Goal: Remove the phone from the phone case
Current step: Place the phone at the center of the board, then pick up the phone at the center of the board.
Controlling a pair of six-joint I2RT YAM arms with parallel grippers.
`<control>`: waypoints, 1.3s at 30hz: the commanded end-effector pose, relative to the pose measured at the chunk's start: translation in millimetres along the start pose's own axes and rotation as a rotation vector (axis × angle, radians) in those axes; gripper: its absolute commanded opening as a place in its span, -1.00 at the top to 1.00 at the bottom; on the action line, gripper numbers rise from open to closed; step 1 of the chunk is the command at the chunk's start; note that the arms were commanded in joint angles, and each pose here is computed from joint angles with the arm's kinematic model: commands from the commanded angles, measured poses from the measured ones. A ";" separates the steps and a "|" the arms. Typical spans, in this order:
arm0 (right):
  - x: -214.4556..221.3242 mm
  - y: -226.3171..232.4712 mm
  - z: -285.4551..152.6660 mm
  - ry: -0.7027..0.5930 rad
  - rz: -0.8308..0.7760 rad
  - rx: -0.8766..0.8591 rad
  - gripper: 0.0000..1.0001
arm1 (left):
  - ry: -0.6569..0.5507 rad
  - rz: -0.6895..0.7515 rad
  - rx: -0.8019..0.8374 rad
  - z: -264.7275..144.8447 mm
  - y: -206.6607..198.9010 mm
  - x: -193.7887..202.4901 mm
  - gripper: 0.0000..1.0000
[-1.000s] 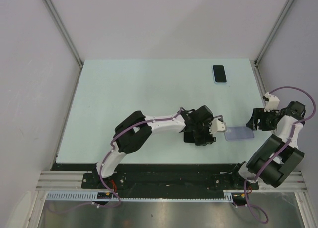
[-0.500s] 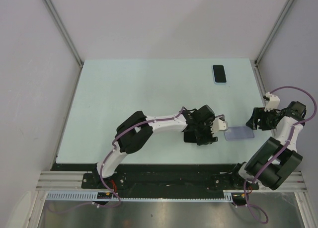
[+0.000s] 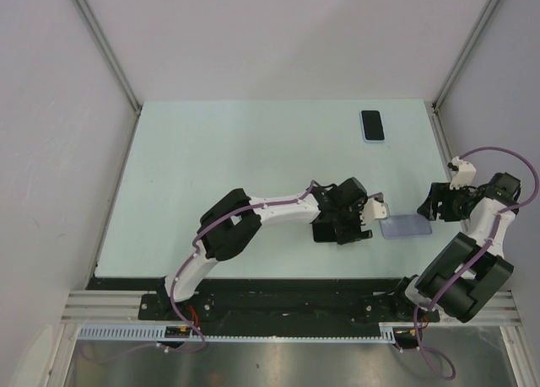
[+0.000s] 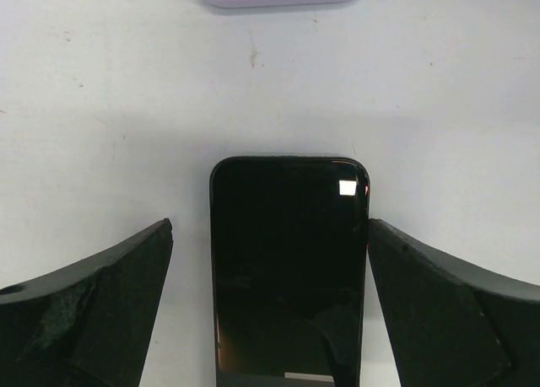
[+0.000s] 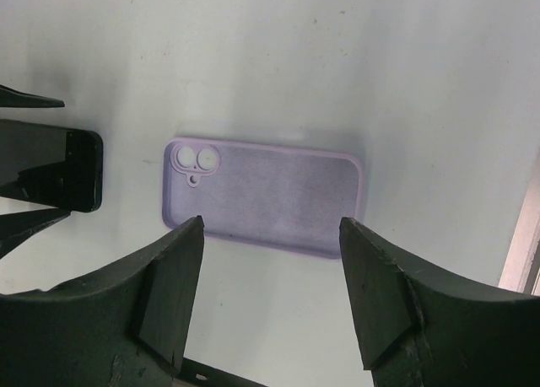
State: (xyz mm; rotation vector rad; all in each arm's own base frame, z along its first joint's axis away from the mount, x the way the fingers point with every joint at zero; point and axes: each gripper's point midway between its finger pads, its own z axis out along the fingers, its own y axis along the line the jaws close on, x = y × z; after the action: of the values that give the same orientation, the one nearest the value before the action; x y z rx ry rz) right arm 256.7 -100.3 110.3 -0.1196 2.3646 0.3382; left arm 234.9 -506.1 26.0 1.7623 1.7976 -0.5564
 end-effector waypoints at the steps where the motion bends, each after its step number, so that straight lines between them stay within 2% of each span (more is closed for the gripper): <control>1: -11.6 5.6 -2.8 -0.036 -0.033 0.004 -0.40 | -0.041 0.004 -0.009 -19.6 -0.3 -20.3 -1.00; 8: -39.8 18.7 13.0 -0.061 -0.107 0.039 -0.50 | -0.120 0.021 -0.040 -82.2 -0.6 -41.2 -1.00; 9: -44.8 20.9 15.1 -0.070 -0.124 0.042 -0.80 | -0.126 0.016 -0.053 -90.9 4.5 -40.3 -1.00; 11: -59.0 24.0 24.4 -0.093 -0.143 0.066 -0.82 | -0.139 0.003 -0.072 -110.0 9.3 -37.4 -1.00; 12: -64.3 24.6 28.0 -0.102 -0.153 0.076 -0.99 | -0.144 -0.014 -0.085 -117.8 16.5 -34.2 -1.00; 16: -100.9 27.9 47.6 -0.177 -0.230 0.150 -0.99 | -0.137 -0.046 -0.125 -144.2 31.6 -11.4 -1.00; 18: -109.4 31.9 63.5 -0.173 -0.243 0.167 -0.99 | -0.155 -0.061 -0.162 -164.6 46.2 -5.6 -1.00; 19: -126.7 29.5 66.3 -0.215 -0.252 0.189 -0.99 | -0.146 -0.072 -0.164 -168.0 48.1 4.0 -1.00; 22: -142.5 25.7 91.5 -0.221 -0.206 0.206 -0.99 | -0.155 -0.097 -0.207 -192.5 64.7 20.7 -1.00; 23: -160.7 25.2 92.9 -0.252 -0.199 0.209 -0.99 | -0.160 -0.112 -0.227 -202.5 74.7 28.0 -1.00; 27: -178.0 20.3 138.3 -0.236 -0.168 0.220 -0.99 | -0.199 -0.149 -0.288 -242.1 92.2 47.2 -1.00; 29: -196.5 25.5 153.0 -0.245 -0.183 0.239 -0.99 | -0.184 -0.187 -0.317 -252.4 102.2 70.0 -1.00; 30: -188.2 23.2 173.3 -0.204 -0.175 0.237 -0.99 | -0.190 -0.193 -0.322 -257.8 103.7 74.6 -1.00; 33: -205.7 29.0 194.4 -0.211 -0.160 0.240 -1.00 | -0.180 -0.235 -0.354 -273.2 109.1 101.8 -1.00; 38: -206.9 26.5 243.4 -0.163 -0.094 0.266 -0.99 | -0.196 -0.274 -0.419 -300.5 118.4 123.7 -1.00; 39: -222.3 26.5 244.2 -0.185 -0.089 0.274 -0.99 | -0.198 -0.281 -0.426 -303.3 118.9 126.4 -1.00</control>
State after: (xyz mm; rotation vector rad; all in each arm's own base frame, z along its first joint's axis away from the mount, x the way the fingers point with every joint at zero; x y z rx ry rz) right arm 540.4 -5.7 84.9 -0.1772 2.2315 0.0270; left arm 328.6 -218.0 170.1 1.1450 1.9283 -0.3764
